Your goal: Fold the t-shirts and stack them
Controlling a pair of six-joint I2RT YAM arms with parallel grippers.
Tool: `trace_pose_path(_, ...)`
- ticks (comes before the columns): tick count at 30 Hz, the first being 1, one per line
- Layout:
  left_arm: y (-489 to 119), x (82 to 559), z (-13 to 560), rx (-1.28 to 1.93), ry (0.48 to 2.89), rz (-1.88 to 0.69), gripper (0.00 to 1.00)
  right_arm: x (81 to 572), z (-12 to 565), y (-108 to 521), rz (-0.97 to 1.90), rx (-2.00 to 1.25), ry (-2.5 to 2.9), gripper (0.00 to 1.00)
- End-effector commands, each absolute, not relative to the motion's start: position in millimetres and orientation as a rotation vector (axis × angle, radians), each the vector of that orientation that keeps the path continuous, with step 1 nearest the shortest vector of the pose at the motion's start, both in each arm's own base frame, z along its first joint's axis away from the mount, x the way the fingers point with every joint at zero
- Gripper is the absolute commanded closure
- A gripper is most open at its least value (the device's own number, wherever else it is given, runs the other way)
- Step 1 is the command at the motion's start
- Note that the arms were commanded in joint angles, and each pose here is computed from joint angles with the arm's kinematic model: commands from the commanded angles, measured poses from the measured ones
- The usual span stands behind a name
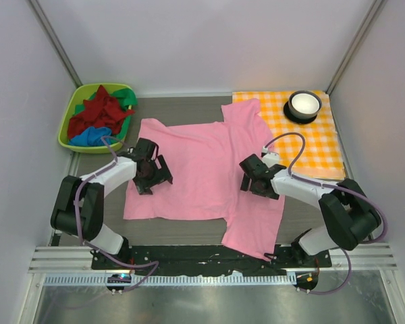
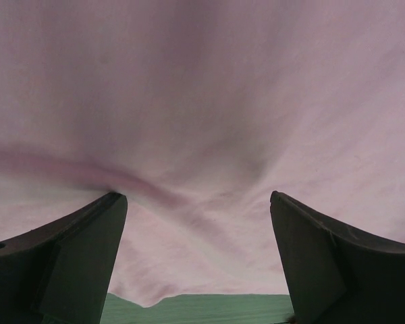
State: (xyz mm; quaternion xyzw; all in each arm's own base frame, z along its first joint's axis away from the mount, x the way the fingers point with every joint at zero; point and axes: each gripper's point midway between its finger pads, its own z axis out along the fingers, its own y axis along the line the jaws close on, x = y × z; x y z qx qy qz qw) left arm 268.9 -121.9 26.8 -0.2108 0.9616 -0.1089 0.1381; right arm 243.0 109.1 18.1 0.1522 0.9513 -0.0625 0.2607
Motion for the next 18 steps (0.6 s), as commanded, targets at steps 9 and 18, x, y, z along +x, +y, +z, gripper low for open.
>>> trace_pose_path(9, -112, 298, -15, -0.679, 2.787, -0.138, 0.07, 257, -26, 113, -0.254, 0.404, 2.612, 0.05)
trace_pose_path(18, -108, 315, 60, -0.67, 2.601, -0.203, 0.07, 272, 40, 98, -0.278, 0.404, 2.426, 0.05)
